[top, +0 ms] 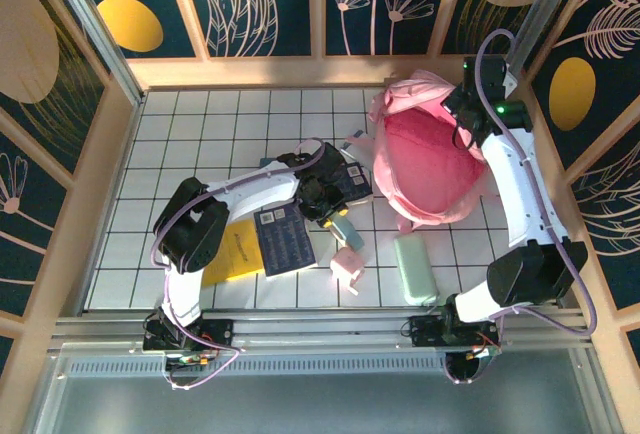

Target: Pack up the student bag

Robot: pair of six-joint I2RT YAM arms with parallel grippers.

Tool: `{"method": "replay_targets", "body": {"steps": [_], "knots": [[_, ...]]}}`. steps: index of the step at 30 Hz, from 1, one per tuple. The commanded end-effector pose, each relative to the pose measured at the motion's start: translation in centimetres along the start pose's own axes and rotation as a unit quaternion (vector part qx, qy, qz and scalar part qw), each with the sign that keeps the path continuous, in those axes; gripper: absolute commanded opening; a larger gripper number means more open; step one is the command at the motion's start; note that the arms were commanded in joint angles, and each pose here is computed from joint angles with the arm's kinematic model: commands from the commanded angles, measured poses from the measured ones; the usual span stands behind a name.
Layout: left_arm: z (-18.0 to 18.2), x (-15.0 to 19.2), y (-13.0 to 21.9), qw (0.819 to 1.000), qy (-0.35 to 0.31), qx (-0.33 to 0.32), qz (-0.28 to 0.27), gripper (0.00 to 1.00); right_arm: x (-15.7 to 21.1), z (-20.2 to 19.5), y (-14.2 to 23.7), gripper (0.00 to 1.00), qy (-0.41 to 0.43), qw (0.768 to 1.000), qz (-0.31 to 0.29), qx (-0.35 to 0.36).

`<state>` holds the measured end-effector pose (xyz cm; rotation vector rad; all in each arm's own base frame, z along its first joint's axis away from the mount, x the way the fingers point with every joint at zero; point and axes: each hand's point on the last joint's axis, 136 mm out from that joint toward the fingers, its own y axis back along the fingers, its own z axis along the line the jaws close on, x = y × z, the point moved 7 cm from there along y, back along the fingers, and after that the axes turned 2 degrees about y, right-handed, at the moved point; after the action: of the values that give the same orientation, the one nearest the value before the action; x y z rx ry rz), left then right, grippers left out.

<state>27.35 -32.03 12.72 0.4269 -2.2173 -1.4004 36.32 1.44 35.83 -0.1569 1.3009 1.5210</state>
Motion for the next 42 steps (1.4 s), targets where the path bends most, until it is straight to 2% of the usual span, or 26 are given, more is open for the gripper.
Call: {"method": "replay_targets", "body": {"steps": [1, 4, 8, 10, 19, 31, 38, 42], "knots": [[-0.6, 0.3, -0.7, 1.000, -0.004, 0.006, 0.004, 0.33, -2.3, 0.5, 2.8, 0.00, -0.034, 0.997, -0.063, -0.037], [0.0, 0.3, -1.5, 1.000, -0.001, -0.002, 0.013, 0.47, -2.3, 0.6, 2.7, 0.00, -0.035, 0.997, -0.062, -0.038], [0.4, 0.5, -2.3, 1.000, 0.004, -0.009, 0.022, 0.49, -2.1, 0.5, 2.5, 0.00, -0.037, 0.997, -0.059, -0.039], [-0.2, 0.5, -2.2, 1.000, 0.001, -0.002, 0.016, 0.46, -2.0, 0.5, 2.4, 0.00, -0.035, 0.997, -0.058, -0.039], [-3.8, 0.9, 0.7, 0.998, -0.024, 0.052, 0.008, 0.18, -2.3, 0.3, 2.8, 0.00, -0.032, 0.997, -0.068, -0.036], [-7.1, 2.4, 5.3, 0.988, -0.071, 0.134, 0.023, 0.17, -2.5, 0.4, 2.7, 0.00, -0.030, 0.997, -0.070, -0.034], [-9.3, 2.8, 11.1, 0.971, -0.149, 0.179, -0.047, 0.10, -2.4, 0.7, 2.6, 0.00, -0.028, 0.997, -0.062, -0.042], [-10.8, 3.3, 13.6, 0.948, -0.206, 0.232, -0.067, 0.07, -2.5, 1.5, 2.9, 0.00, -0.018, 0.996, -0.058, -0.067]]}}
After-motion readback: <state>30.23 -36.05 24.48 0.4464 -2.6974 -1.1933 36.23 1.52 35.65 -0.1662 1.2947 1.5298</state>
